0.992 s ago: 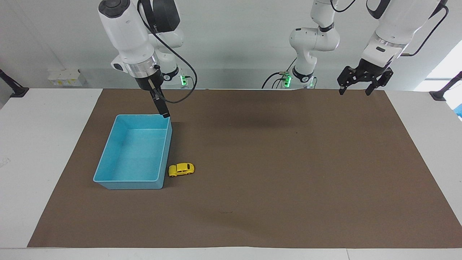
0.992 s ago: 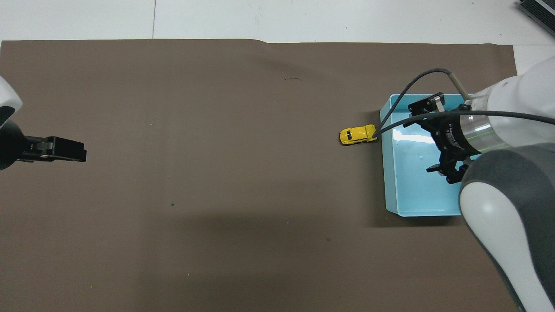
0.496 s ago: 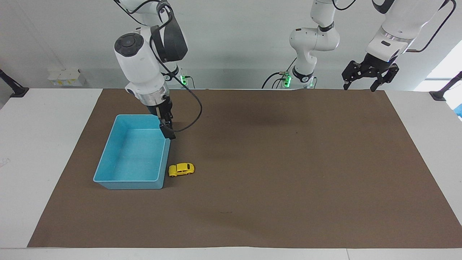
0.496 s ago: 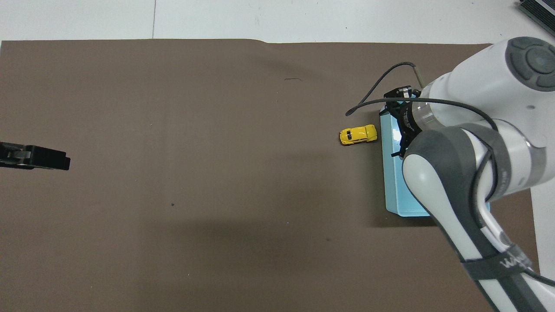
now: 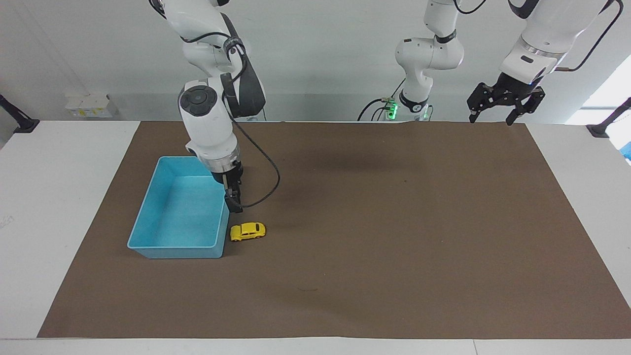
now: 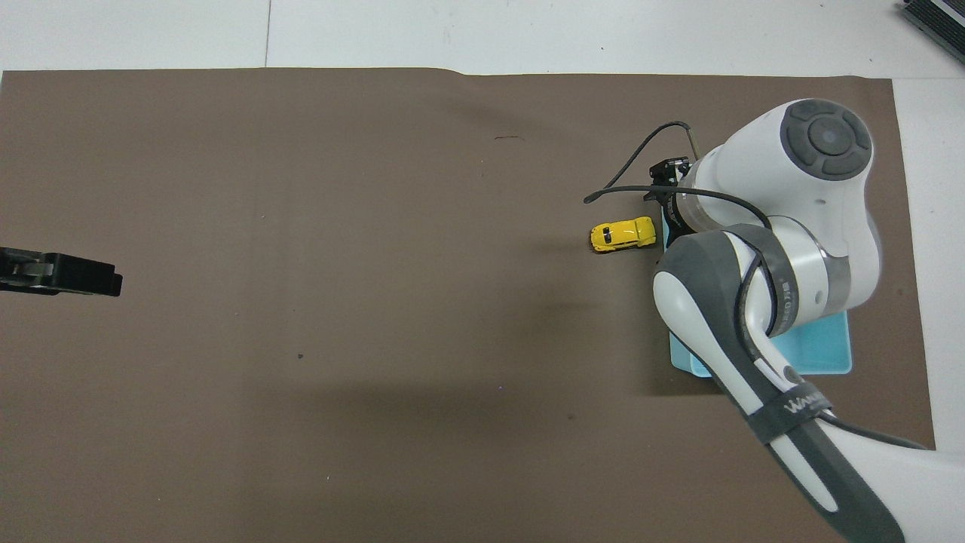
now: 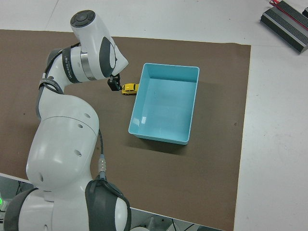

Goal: Wind up and store yellow beetle car
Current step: 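Move the right gripper to the yellow car beside the bin, then grasp the yellow car with the right gripper and lift it, then carry the car into the blue bin and lower it with the right gripper, then open the right gripper to release the car in the bin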

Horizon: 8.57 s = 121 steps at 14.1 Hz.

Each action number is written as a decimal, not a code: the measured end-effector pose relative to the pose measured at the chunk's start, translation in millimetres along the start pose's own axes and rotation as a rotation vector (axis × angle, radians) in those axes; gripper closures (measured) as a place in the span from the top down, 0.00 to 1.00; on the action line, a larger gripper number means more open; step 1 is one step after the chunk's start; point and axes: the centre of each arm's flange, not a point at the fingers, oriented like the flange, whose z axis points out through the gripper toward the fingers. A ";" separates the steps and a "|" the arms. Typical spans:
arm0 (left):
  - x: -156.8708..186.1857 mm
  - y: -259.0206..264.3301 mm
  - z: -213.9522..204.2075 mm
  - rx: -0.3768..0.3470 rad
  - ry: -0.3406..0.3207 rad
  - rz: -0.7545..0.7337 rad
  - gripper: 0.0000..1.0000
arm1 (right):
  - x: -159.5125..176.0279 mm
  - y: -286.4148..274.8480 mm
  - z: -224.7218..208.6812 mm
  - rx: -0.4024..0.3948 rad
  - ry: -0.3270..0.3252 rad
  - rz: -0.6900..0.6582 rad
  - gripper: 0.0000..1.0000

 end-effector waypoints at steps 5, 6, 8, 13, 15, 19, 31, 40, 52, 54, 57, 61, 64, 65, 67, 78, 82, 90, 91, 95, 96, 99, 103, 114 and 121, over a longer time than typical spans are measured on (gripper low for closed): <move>0.0 0.0 0.0 0.000 0.000 0.000 1.00 | 0.9 -0.7 34.0 0.031 0.028 0.028 1.00; 0.0 0.0 0.0 0.000 0.000 0.000 1.00 | -0.1 -2.4 43.1 0.035 0.025 0.025 1.00; 0.0 0.0 0.0 0.000 0.000 0.000 1.00 | -6.8 -6.0 64.6 0.044 0.029 0.002 1.00; -0.2 0.1 0.1 0.000 -0.001 0.000 1.00 | -12.3 -8.6 123.0 0.014 0.052 -0.110 1.00; -0.2 0.6 0.2 0.000 -0.002 0.001 1.00 | -8.4 -8.8 126.3 0.007 0.052 -0.152 1.00; -0.9 -14.2 -0.2 0.001 -0.001 -0.023 1.00 | -5.4 -8.0 129.4 0.001 0.052 -0.161 1.00; -0.6 -7.2 -0.2 0.010 -0.002 0.009 1.00 | -32.7 1.5 135.6 -0.012 0.050 -0.178 0.46; -0.9 -12.7 -0.4 0.009 -0.001 -0.001 1.00 | -57.1 -0.2 61.7 0.024 0.067 -0.218 0.46; -0.9 -12.7 -0.3 0.009 -0.001 -0.001 1.00 | -69.8 31.6 -48.4 0.044 0.035 -0.701 0.46; -0.9 -12.7 -0.4 0.009 -0.001 -0.001 1.00 | -63.9 36.6 -52.0 0.010 0.019 -0.801 0.46; -0.9 -12.7 -0.4 0.009 -0.001 -0.001 1.00 | -41.0 41.7 -51.2 -0.063 0.004 -0.949 0.46; -0.9 -12.7 -0.4 0.009 -0.001 -0.001 1.00 | 2.7 40.8 -47.3 -0.116 -0.025 -1.128 0.46; -0.9 -12.7 -0.3 0.009 -0.001 -0.001 1.00 | 36.0 38.9 -45.4 -0.125 -0.037 -1.227 0.46; -0.9 -12.7 -0.4 0.009 -0.001 -0.001 1.00 | 46.2 38.7 -44.5 -0.128 -0.038 -1.254 0.46; -0.9 -12.7 -0.3 0.009 -0.001 -0.001 1.00 | 67.5 39.4 -41.5 -0.141 -0.037 -1.294 0.46; -0.9 -12.7 -0.4 0.009 -0.001 -0.001 1.00 | 132.0 62.0 -22.0 -0.177 0.041 -1.409 0.46; -0.9 -12.7 -0.3 0.009 -0.001 -0.001 1.00 | 137.0 74.0 -2.1 -0.158 0.060 -1.419 0.46; -0.9 -12.7 -0.3 0.009 -0.001 -0.001 1.00 | 137.6 93.7 56.9 -0.109 0.079 -1.433 0.46; -0.9 -12.7 -0.3 0.009 -0.001 -0.001 1.00 | 140.0 95.9 61.7 -0.103 0.082 -1.430 0.46; -0.9 -12.7 -0.3 0.009 -0.001 -0.001 1.00 | 148.4 102.6 90.4 -0.078 0.081 -1.419 0.46; -0.9 -12.7 -0.3 0.009 -0.001 -0.001 1.00 | 151.2 103.3 98.0 -0.073 0.078 -1.415 0.46; -0.9 -12.7 -0.3 0.009 -0.001 -0.001 1.00 | 154.4 103.4 119.4 -0.053 0.073 -1.411 0.46; -0.9 -12.7 -0.3 0.009 -0.001 -0.001 1.00 | 154.8 103.2 126.2 -0.043 0.073 -1.411 0.46; -0.9 -12.7 -0.3 0.009 -0.001 -0.001 1.00 | 156.8 101.5 123.7 -0.039 0.078 -1.406 1.00; -0.9 -12.7 -0.3 0.009 -0.001 -0.001 1.00 | 154.1 77.5 54.8 -0.098 0.072 -1.403 1.00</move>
